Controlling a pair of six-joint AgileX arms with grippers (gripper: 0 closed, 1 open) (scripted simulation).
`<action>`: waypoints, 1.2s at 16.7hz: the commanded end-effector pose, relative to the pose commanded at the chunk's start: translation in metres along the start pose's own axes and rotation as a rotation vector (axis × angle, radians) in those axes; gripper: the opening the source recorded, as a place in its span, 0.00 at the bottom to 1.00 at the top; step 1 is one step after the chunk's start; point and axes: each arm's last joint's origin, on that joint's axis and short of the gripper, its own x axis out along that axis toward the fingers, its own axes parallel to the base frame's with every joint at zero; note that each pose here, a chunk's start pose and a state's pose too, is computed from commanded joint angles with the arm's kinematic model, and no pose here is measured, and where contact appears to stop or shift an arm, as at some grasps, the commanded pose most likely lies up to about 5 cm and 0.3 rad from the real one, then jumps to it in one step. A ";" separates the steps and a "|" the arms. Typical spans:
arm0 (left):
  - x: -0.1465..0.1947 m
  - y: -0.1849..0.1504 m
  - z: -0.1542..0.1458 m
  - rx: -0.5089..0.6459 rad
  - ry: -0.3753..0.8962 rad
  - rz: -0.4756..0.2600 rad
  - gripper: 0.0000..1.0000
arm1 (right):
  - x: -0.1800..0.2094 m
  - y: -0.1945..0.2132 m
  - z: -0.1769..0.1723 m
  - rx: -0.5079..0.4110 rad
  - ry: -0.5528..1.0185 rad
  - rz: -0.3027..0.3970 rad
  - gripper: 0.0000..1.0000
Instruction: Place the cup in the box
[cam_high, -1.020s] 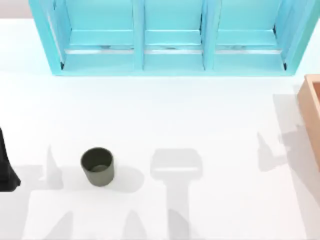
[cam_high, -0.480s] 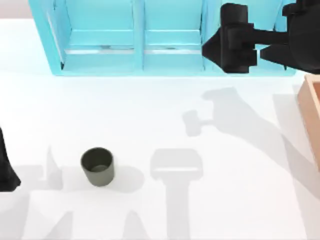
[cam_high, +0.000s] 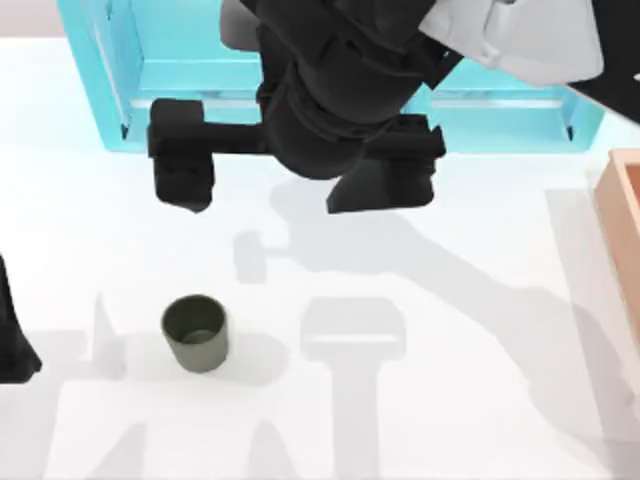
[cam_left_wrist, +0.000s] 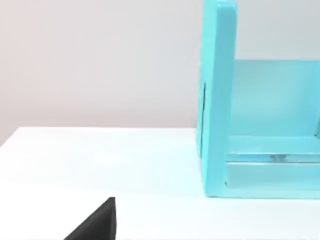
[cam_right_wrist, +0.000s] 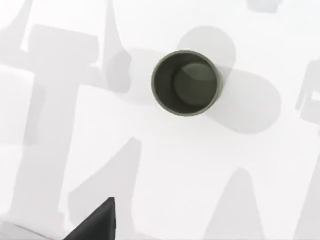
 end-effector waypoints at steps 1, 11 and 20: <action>0.000 0.000 0.000 0.000 0.000 0.000 1.00 | 0.015 0.010 0.001 0.015 0.029 -0.036 1.00; 0.000 0.000 0.000 0.000 0.000 0.000 1.00 | 0.124 0.054 -0.002 0.139 0.085 -0.308 1.00; 0.000 0.000 0.000 0.000 0.000 0.000 1.00 | 0.136 0.057 -0.003 0.159 0.071 -0.337 1.00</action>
